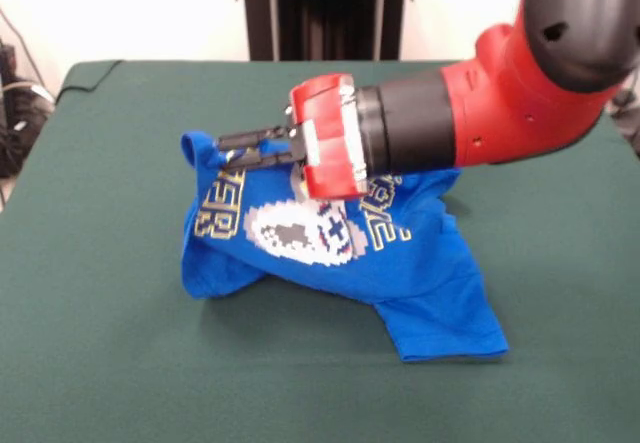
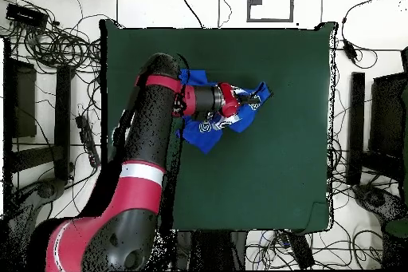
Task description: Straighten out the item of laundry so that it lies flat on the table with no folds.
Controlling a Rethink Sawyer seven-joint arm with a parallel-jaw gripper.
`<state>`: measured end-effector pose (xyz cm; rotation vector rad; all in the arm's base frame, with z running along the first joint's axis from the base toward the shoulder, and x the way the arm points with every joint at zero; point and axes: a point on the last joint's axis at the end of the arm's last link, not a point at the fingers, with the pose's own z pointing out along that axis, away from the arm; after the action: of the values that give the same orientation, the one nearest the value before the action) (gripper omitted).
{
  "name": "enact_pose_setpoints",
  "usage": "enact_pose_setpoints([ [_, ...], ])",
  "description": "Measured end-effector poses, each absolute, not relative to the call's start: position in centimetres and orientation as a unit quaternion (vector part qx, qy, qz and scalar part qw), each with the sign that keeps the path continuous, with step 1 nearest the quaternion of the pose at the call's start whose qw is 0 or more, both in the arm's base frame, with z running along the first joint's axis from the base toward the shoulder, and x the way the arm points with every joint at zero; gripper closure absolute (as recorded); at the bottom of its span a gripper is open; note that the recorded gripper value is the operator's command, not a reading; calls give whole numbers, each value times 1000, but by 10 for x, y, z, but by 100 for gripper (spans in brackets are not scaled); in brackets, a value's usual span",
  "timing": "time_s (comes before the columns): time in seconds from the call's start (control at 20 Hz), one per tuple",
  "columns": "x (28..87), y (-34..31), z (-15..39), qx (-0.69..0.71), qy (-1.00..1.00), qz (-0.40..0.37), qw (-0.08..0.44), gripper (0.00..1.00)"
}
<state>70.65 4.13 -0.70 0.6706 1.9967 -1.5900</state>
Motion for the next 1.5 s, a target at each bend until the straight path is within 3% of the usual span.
enact_pose_setpoints([
  [0.1,711,37,-11,258,746,-563,244,100],
  [0.15,728,26,-21,295,786,-488,238,100],
  [0.35,765,7,-30,349,832,-349,254,100],
  [0.75,842,-35,-5,402,838,-108,352,100],
  [1.3,864,-9,13,435,827,-32,354,100],
  [1.5,860,4,13,463,825,-20,323,100],
])
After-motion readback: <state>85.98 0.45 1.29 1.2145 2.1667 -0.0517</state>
